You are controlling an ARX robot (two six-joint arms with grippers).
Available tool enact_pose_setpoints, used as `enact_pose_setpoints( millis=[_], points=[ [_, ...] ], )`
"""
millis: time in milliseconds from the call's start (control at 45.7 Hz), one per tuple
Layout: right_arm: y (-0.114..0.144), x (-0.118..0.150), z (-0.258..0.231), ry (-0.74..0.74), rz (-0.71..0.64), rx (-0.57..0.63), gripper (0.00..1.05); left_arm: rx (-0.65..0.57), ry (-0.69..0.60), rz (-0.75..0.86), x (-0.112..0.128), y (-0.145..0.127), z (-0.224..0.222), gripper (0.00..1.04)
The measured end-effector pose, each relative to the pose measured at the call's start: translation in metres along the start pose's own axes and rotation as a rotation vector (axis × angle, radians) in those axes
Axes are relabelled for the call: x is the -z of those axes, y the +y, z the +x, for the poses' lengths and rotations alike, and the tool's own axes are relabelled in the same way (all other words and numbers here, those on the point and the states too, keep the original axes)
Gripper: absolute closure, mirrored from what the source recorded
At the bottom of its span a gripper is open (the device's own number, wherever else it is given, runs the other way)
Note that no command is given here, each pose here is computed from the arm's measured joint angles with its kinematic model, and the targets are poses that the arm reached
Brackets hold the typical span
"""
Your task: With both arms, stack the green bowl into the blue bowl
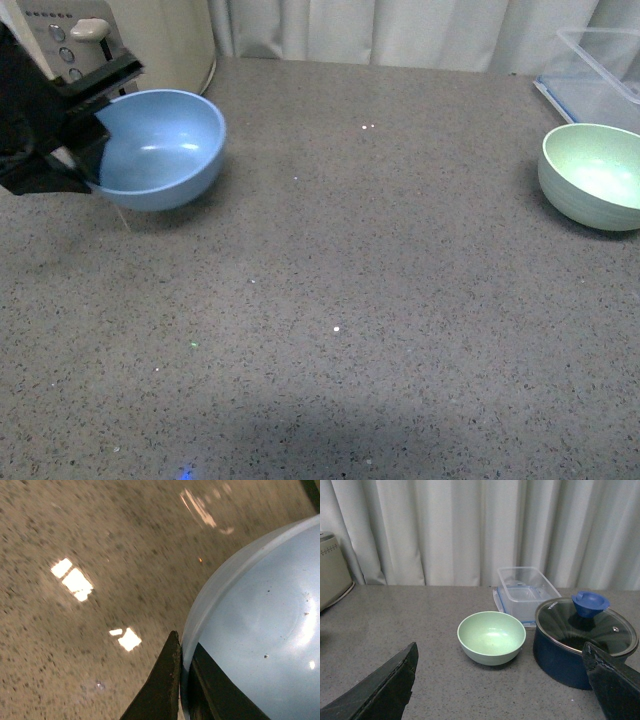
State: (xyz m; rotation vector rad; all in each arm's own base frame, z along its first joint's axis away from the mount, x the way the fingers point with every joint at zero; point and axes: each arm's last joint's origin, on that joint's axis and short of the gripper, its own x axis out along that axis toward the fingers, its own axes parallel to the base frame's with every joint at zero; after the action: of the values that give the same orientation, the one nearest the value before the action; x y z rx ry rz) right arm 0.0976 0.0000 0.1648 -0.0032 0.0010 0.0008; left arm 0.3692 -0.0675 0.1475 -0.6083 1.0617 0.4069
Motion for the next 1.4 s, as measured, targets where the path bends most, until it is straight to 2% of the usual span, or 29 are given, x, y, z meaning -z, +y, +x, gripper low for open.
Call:
enact_pose_setpoints(
  millis=[131,263,394,526,657,766,985,1139,1182,1336,1401],
  points=[
    [0.0,0.0,0.0,0.0,0.0,0.0,0.09,0.077,0.058,0.165,0.047,-0.027,-0.017,1.01],
    [0.0,0.0,0.0,0.0,0.0,0.0,0.09,0.112,0.094,0.278,0.084,-0.039,-0.025,1.01],
    [0.0,0.0,0.0,0.0,0.0,0.0,0.09,0.109,0.121,0.336,0.106,-0.04,-0.024,1.01],
    [0.0,0.0,0.0,0.0,0.0,0.0,0.09,0.099,0.125,0.344,0.111,-0.037,-0.02,1.01],
    [0.0,0.0,0.0,0.0,0.0,0.0,0.09,0.084,0.114,0.339,0.109,-0.038,-0.018,1.0],
    [0.0,0.0,0.0,0.0,0.0,-0.001,0.09,0.084,0.113,0.336,0.107,-0.045,-0.019,0.86],
    [0.0,0.0,0.0,0.0,0.0,0.0,0.09,0.13,0.143,0.276,0.098,-0.047,-0.021,0.4],
    [0.0,0.0,0.0,0.0,0.0,0.0,0.09,0.15,0.041,0.138,0.053,-0.021,-0.036,0.08],
    [0.0,0.0,0.0,0.0,0.0,0.0,0.09,0.152,0.026,0.127,0.045,-0.015,-0.039,0.05],
    [0.0,0.0,0.0,0.0,0.0,0.0,0.09,0.143,-0.043,0.039,0.007,0.028,-0.044,0.06],
    [0.0,0.0,0.0,0.0,0.0,0.0,0.09,0.14,-0.056,0.02,0.0,0.041,-0.048,0.06]
  ],
)
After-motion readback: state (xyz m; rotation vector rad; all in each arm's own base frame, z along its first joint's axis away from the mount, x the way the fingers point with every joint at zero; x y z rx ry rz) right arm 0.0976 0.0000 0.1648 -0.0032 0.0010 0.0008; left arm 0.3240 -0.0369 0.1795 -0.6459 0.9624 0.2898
